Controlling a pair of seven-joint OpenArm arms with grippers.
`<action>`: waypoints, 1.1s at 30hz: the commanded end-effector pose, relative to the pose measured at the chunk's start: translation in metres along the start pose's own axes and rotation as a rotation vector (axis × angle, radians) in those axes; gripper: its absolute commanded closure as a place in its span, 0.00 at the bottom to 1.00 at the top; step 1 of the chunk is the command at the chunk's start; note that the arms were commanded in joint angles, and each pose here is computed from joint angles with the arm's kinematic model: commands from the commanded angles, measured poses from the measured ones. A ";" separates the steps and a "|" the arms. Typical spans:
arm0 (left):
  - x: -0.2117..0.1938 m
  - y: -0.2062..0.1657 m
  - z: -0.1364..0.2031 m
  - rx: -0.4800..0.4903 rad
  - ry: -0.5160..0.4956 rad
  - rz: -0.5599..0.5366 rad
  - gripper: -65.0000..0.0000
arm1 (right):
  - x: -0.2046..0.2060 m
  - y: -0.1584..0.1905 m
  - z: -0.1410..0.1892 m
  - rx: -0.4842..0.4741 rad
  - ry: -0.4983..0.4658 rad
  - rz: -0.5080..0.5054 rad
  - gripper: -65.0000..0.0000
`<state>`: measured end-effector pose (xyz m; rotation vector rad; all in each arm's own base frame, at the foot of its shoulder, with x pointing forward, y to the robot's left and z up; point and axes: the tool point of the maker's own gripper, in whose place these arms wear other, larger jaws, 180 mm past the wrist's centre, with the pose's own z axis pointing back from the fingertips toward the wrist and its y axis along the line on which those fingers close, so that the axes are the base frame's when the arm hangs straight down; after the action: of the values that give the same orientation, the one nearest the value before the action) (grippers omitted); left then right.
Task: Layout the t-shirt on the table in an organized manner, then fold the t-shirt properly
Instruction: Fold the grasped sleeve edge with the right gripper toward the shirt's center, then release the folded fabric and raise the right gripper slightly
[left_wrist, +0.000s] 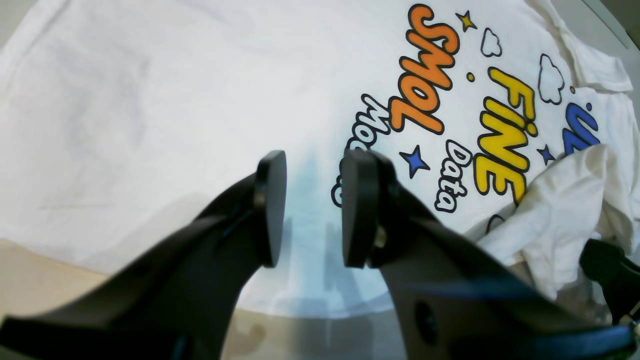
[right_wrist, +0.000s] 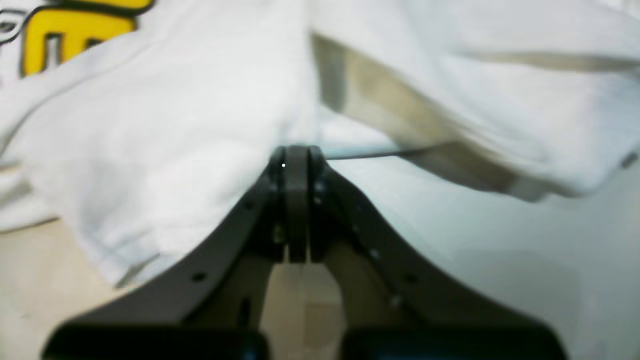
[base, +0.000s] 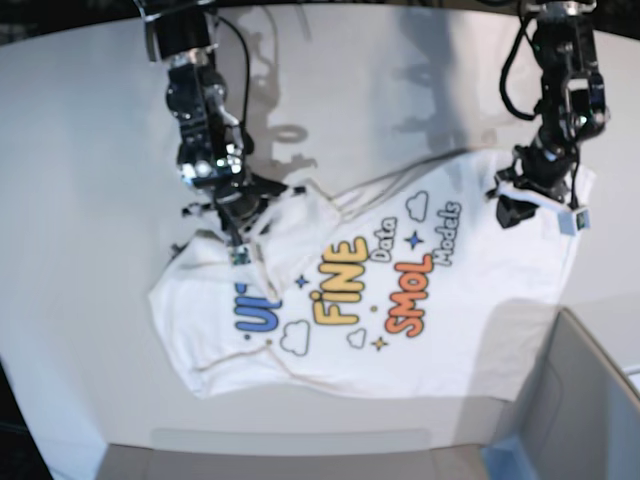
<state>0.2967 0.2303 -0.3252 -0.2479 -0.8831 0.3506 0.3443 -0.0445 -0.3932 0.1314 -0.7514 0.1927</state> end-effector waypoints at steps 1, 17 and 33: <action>0.015 -0.004 0.003 -0.012 -0.044 -0.019 0.69 | 0.014 0.005 0.006 0.015 -0.049 0.000 1.00; 0.015 -0.004 0.002 -0.011 -0.044 -0.018 0.69 | 0.047 0.010 0.036 0.079 -0.176 -0.087 1.00; 0.015 -0.004 0.002 -0.011 -0.044 -0.018 0.69 | 0.000 -0.003 0.017 0.235 -0.051 -0.411 0.77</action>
<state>0.2976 0.2299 -0.3247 -0.2501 -0.8856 0.3521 0.3228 -0.0485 -0.3925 0.5127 -0.6974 -0.1248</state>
